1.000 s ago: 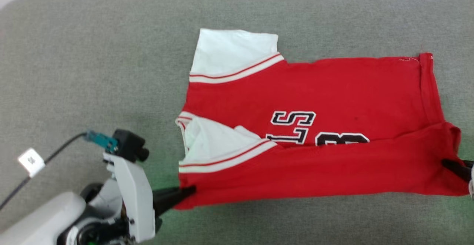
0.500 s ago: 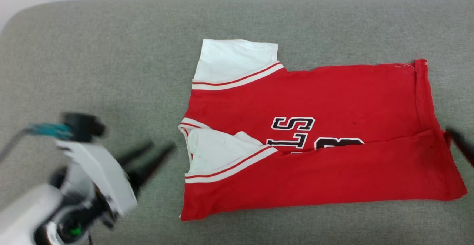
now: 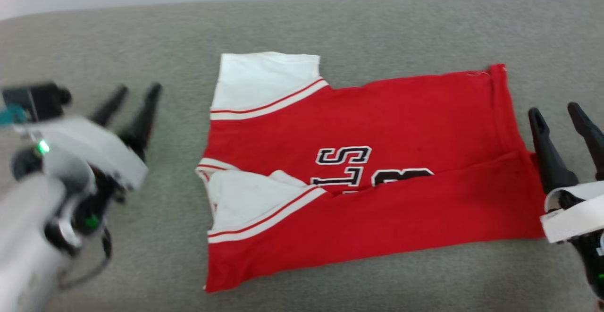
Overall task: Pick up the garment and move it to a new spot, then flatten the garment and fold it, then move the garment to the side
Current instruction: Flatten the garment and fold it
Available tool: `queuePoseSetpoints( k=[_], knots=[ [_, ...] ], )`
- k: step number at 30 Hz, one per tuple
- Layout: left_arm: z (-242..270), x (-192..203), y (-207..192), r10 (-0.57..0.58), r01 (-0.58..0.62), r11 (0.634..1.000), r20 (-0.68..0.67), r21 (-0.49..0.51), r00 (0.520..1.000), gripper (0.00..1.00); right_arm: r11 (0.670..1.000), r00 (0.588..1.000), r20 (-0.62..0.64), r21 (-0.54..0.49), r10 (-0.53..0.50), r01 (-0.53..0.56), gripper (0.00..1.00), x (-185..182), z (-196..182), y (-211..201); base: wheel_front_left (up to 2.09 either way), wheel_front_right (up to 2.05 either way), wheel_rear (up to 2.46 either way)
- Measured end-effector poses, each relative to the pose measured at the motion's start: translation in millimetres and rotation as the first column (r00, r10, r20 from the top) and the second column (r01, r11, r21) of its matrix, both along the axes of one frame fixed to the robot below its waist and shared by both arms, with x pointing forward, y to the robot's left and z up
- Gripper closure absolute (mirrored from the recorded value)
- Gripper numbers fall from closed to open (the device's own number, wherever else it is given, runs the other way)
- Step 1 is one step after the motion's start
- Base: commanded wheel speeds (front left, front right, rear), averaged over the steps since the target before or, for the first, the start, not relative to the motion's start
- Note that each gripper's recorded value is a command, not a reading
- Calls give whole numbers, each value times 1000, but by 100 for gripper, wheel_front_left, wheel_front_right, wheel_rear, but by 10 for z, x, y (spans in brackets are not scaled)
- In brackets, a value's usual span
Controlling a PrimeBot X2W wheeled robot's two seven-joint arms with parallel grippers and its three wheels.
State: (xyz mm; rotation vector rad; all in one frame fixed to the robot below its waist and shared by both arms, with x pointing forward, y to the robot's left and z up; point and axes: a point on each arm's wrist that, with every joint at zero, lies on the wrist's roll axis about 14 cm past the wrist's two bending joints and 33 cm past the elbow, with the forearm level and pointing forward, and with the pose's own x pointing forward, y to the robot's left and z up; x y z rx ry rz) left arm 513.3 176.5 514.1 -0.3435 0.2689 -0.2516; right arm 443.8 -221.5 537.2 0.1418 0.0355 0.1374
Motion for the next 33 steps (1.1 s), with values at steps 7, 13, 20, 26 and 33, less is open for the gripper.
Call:
queuePoseSetpoints(
  k=[7, 13, 20, 26, 33],
  knots=[
    [13, 645, -129, -66, 69, 985, -29, 160, 997, 0, 996, 992, 97, 29, -86, 83, 0, -112, 204, -141, 0, 0, 0],
    [-204, 1034, -408, -135, 182, 964, -231, 197, 964, 0, 992, 990, 66, 19, -123, 122, 0, -233, 128, -238, 0, 0, 0],
    [-731, 983, -718, -209, 377, 909, -590, 176, 780, 0, 987, 987, 13, -8, -161, 161, 0, -314, 5, -364, 0, 0, 0],
    [-897, 1010, -841, -218, 423, 891, -661, 166, 718, 0, 984, 984, -32, -7, -177, 177, 0, -352, -130, -391, 0, 0, 0],
    [-1063, 987, -984, -263, 424, 902, -677, 80, 687, 100, 991, 989, -70, -16, -133, 132, 0, -244, -210, -310, 0, 0, 0]
  ],
)
